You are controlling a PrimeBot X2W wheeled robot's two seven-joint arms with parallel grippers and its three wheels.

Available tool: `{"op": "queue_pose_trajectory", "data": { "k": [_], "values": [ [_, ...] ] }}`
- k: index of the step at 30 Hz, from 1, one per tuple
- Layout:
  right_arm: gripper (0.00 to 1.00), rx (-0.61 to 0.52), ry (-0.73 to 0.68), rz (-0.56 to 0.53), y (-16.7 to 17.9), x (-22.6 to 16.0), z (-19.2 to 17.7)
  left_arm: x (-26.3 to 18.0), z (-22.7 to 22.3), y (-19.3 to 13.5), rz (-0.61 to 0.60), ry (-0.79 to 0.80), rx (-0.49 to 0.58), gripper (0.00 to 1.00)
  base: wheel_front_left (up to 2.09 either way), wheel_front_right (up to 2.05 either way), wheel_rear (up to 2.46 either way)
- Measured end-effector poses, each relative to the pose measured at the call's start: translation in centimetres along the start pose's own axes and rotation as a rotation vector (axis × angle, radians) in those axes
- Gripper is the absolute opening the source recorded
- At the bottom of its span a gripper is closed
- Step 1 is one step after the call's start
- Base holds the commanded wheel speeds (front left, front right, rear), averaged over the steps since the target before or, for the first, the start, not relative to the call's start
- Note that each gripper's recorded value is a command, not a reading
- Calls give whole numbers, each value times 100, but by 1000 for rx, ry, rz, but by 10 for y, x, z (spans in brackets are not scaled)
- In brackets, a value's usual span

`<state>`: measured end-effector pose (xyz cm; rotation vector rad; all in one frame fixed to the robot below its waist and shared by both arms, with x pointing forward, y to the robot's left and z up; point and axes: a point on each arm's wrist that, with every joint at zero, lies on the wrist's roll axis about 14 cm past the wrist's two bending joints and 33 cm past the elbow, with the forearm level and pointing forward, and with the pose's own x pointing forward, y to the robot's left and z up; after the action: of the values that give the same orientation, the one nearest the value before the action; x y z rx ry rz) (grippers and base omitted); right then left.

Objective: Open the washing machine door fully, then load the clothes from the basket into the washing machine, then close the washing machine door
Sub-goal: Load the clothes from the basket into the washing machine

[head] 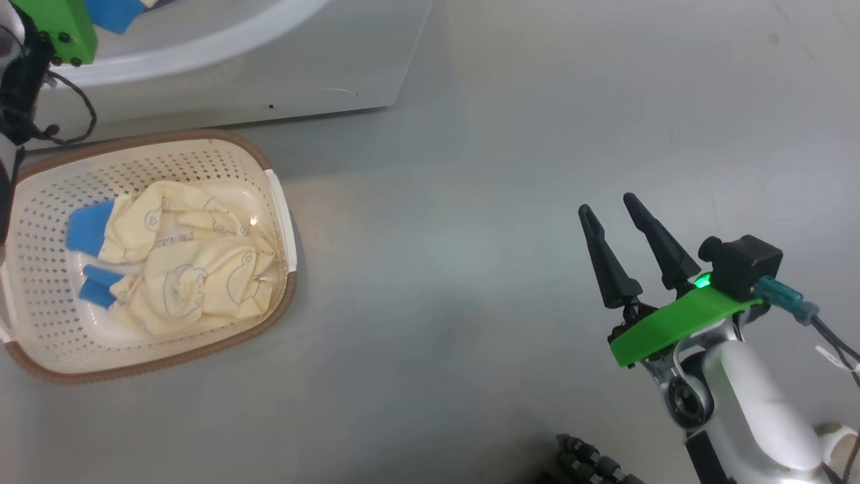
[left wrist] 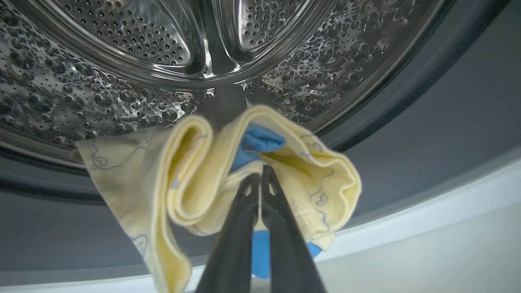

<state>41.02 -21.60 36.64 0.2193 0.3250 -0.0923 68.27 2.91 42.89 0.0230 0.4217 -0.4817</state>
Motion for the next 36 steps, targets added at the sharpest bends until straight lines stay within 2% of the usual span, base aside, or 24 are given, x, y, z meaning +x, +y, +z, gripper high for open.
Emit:
{"op": "queue_pose_trajectory", "data": {
  "k": [10, 14, 23, 29, 36],
  "values": [
    [100, 18, -2, -59, -19, -10, 0, 25, 20, 16, 101, -137, 73, 0, 0, 0, 0],
    [100, 25, 15, -102, -32, -17, -5, 45, 31, 38, 179, -204, 130, 0, 0, 0, 0],
    [100, 17, 50, -186, -56, -27, -16, 81, 47, 36, 175, -369, 86, 0, 5, 5, 5],
    [100, 7, 50, -168, -51, -21, -17, 76, 65, 66, 230, -464, 59, 0, 8, 8, 8],
    [100, 2, 55, -151, -46, -18, -19, 76, 67, 76, 238, -476, 19, 0, 4, 4, 4]
  ]
}}
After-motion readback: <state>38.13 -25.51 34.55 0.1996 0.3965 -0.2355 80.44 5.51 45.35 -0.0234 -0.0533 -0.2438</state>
